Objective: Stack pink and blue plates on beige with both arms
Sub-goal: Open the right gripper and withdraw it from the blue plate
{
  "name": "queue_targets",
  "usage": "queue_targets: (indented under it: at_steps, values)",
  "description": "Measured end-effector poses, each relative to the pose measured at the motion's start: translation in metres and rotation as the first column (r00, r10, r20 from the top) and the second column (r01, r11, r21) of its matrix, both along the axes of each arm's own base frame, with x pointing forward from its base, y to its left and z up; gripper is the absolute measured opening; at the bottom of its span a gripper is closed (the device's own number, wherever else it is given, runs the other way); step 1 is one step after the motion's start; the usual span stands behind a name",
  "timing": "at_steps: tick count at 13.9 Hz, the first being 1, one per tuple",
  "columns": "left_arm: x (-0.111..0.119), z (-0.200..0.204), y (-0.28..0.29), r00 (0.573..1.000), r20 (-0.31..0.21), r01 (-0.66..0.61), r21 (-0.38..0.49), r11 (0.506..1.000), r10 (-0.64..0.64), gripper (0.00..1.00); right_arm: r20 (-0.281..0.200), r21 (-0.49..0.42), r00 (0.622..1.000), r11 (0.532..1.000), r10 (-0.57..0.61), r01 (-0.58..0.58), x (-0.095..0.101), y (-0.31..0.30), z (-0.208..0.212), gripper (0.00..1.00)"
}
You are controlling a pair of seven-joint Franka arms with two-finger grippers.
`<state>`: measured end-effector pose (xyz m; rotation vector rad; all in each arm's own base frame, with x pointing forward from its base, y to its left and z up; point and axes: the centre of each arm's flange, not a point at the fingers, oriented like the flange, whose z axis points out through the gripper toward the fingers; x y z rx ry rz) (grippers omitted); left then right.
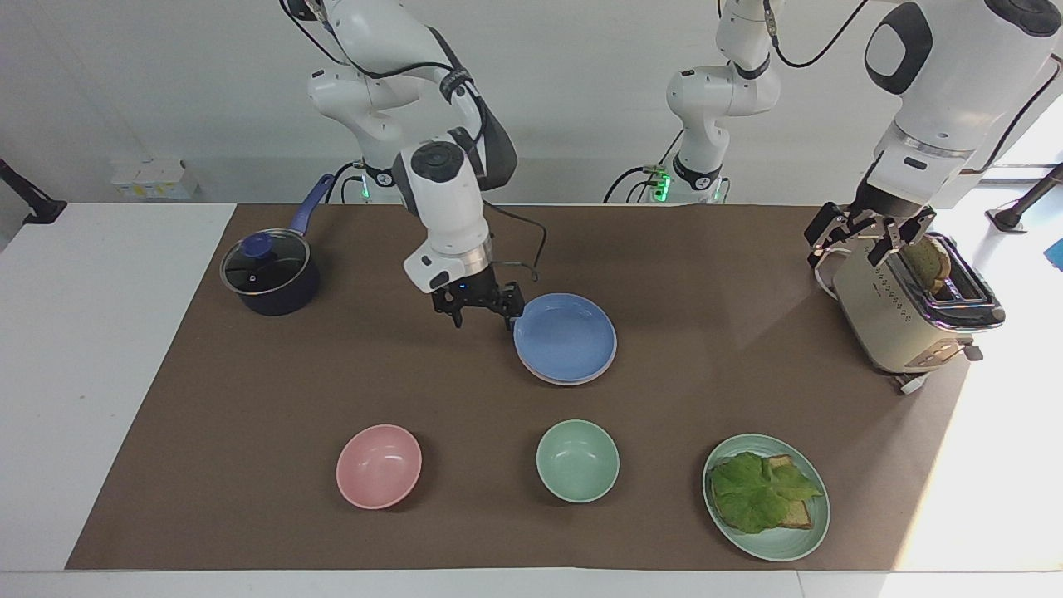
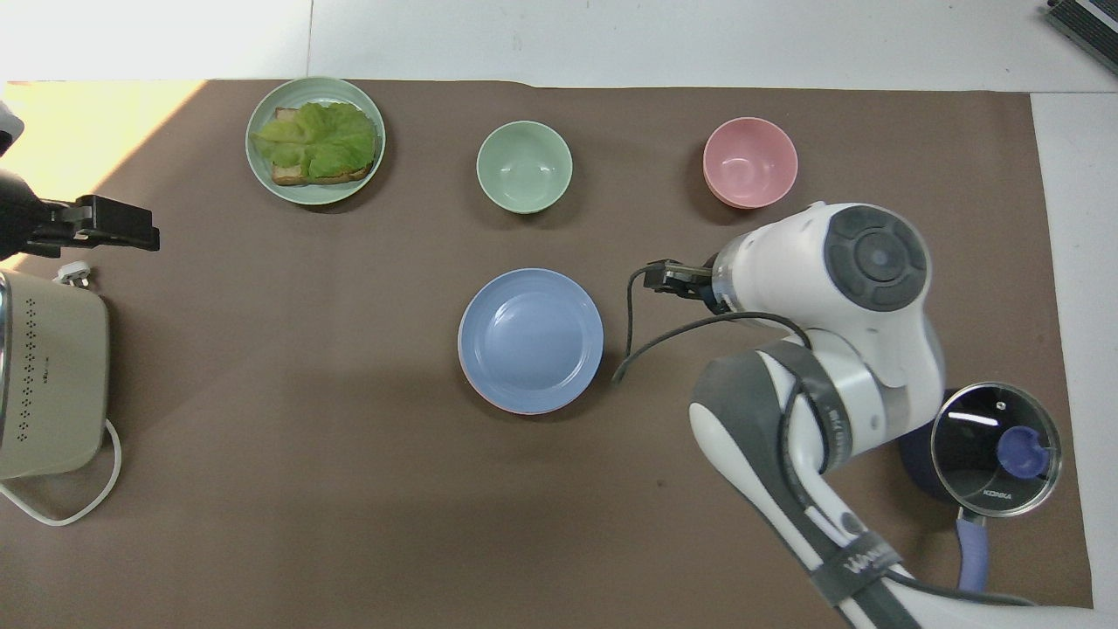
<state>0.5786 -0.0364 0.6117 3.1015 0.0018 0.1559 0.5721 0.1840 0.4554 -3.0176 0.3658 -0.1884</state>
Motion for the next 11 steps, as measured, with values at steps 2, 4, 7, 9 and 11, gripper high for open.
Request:
queue_targets:
  at_steps: [2,4,7,9,11]
  values:
    - [0.000,0.000,0.000,1.000,0.000,0.000,0.000,1.000,0.000,1.00,0.015,-0.012,0.999,0.999,-0.043,0.043,-0.001,-0.052,0.034,1.00]
    - [0.000,0.000,0.000,1.000,0.000,0.000,0.000,1.000,0.000,1.00,0.037,-0.027,0.997,0.998,-0.063,0.064,-0.007,-0.104,0.066,1.00]
    - [0.000,0.000,0.000,1.000,0.000,0.000,0.000,1.000,0.000,1.00,0.034,-0.061,0.998,0.996,-0.056,0.058,-0.027,-0.175,0.105,1.00]
    - [0.000,0.000,0.000,1.000,0.000,0.000,0.000,1.000,0.000,1.00,0.009,-0.092,0.999,0.995,-0.045,0.046,-0.034,-0.197,0.131,1.00]
    - [0.000,0.000,0.000,1.000,0.000,0.000,0.000,1.000,0.000,1.00,-0.008,-0.133,0.999,0.990,-0.039,0.037,-0.037,-0.200,0.159,1.00]
